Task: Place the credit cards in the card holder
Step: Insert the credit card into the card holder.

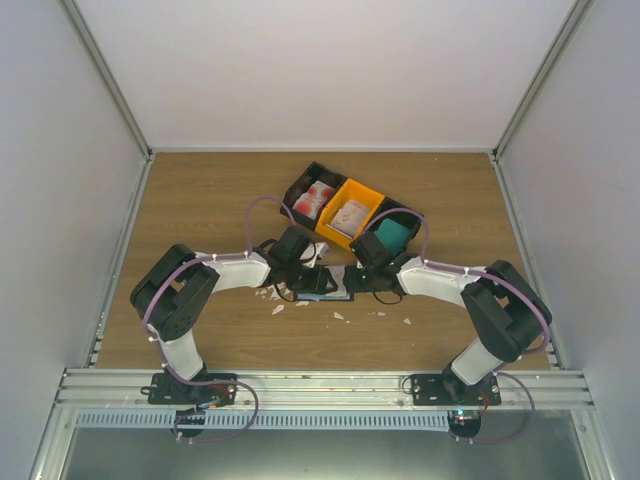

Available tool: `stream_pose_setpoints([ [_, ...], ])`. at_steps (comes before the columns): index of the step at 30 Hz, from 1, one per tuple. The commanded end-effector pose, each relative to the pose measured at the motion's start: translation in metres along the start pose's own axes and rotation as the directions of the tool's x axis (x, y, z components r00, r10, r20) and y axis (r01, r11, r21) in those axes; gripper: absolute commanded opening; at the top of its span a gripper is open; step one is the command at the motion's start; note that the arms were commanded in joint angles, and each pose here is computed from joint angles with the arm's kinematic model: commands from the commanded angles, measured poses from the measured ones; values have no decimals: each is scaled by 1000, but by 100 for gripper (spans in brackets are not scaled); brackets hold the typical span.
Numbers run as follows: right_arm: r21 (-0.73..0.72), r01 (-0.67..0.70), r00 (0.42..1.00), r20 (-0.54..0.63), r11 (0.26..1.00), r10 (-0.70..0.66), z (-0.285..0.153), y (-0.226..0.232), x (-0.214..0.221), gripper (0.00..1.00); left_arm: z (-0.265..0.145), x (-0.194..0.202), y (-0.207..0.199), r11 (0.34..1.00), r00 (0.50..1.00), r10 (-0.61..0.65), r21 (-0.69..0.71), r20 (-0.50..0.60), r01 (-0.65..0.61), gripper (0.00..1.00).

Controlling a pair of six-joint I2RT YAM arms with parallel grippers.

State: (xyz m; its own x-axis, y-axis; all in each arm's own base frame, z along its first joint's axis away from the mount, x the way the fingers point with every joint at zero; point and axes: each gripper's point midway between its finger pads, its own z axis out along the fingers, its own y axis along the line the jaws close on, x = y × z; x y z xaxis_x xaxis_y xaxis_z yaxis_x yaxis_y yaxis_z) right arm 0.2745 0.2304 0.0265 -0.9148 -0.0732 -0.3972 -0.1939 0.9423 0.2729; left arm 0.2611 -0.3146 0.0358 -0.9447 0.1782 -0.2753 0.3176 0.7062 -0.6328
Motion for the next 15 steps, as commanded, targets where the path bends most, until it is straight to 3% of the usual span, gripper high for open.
stream_pose_setpoints([
  [1, -18, 1, 1000, 8, 1000, -1, -2, 3, -3, 43, -10, -2, -4, 999, 1000, 0, -38, 16, 0, 45],
  [15, -53, 8, 1000, -1, 999, -8, 0, 8, 0, 42, 3, -5, 1, 995, 999, 54, -84, -2, -54, 40],
])
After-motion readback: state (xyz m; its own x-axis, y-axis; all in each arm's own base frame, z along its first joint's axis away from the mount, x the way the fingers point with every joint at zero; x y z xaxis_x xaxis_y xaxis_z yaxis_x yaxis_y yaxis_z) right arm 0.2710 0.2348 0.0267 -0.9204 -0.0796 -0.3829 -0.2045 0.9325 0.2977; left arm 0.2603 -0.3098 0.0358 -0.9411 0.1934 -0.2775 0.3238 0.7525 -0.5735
